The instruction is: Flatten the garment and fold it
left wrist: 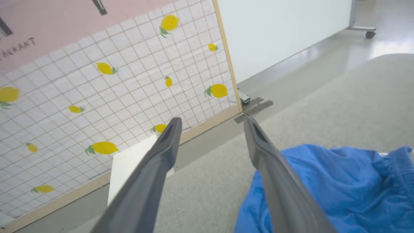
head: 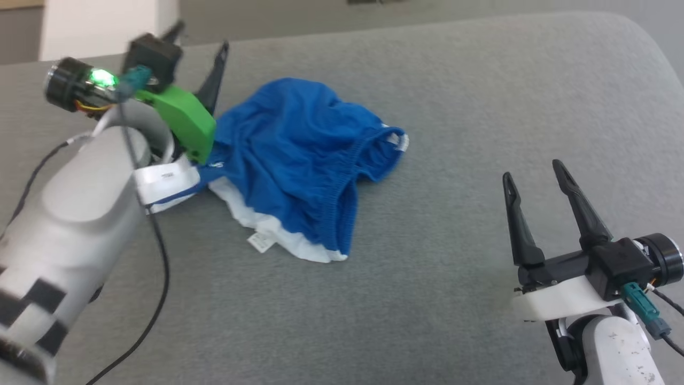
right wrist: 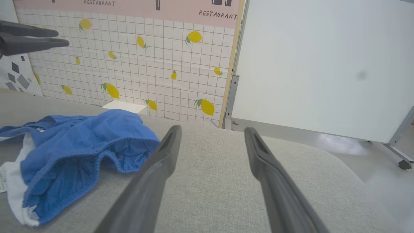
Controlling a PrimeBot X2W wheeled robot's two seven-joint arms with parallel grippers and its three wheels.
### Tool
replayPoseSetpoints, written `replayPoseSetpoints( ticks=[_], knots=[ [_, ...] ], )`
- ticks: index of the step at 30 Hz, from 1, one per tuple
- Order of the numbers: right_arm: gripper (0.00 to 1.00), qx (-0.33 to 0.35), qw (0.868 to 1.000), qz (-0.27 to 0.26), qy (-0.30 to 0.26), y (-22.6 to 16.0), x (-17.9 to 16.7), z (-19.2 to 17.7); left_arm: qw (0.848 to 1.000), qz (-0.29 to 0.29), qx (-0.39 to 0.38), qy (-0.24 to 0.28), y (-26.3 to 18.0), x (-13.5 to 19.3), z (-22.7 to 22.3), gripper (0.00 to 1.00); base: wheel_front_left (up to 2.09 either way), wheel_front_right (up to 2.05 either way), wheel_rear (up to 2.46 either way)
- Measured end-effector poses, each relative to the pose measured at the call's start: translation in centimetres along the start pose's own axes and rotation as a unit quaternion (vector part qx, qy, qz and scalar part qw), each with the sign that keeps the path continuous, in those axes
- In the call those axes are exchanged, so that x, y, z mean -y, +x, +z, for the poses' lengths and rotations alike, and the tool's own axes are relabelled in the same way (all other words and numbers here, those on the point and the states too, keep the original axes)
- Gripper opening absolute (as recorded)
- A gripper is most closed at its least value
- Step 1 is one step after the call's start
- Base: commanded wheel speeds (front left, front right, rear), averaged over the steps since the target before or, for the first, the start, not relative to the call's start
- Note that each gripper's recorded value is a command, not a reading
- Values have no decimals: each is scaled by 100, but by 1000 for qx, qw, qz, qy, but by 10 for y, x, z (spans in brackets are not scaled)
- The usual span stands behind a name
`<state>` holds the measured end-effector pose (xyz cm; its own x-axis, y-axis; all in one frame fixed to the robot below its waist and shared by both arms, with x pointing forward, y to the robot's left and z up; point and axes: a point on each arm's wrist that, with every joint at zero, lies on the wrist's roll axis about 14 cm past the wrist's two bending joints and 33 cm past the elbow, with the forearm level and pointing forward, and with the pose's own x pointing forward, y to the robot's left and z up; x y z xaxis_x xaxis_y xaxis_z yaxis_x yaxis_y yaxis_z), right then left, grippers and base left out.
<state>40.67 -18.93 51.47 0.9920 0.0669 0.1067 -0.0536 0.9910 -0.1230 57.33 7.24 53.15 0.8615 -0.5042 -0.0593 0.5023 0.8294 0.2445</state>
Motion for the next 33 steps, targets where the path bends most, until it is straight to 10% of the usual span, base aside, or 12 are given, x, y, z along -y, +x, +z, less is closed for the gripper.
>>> replayPoseSetpoints(
  ticks=[8,19,33],
  knots=[
    [100,32,996,79,0,13,-43,18,976,179,118,-32,-114,-70,53,100,0,0,0],
    [100,-30,963,264,-48,21,-132,4,934,333,121,-46,-242,-86,28,100,0,0,0],
    [100,-318,828,421,-189,1,-170,-58,935,349,57,-34,-271,-58,-12,100,0,0,0]
  ],
)
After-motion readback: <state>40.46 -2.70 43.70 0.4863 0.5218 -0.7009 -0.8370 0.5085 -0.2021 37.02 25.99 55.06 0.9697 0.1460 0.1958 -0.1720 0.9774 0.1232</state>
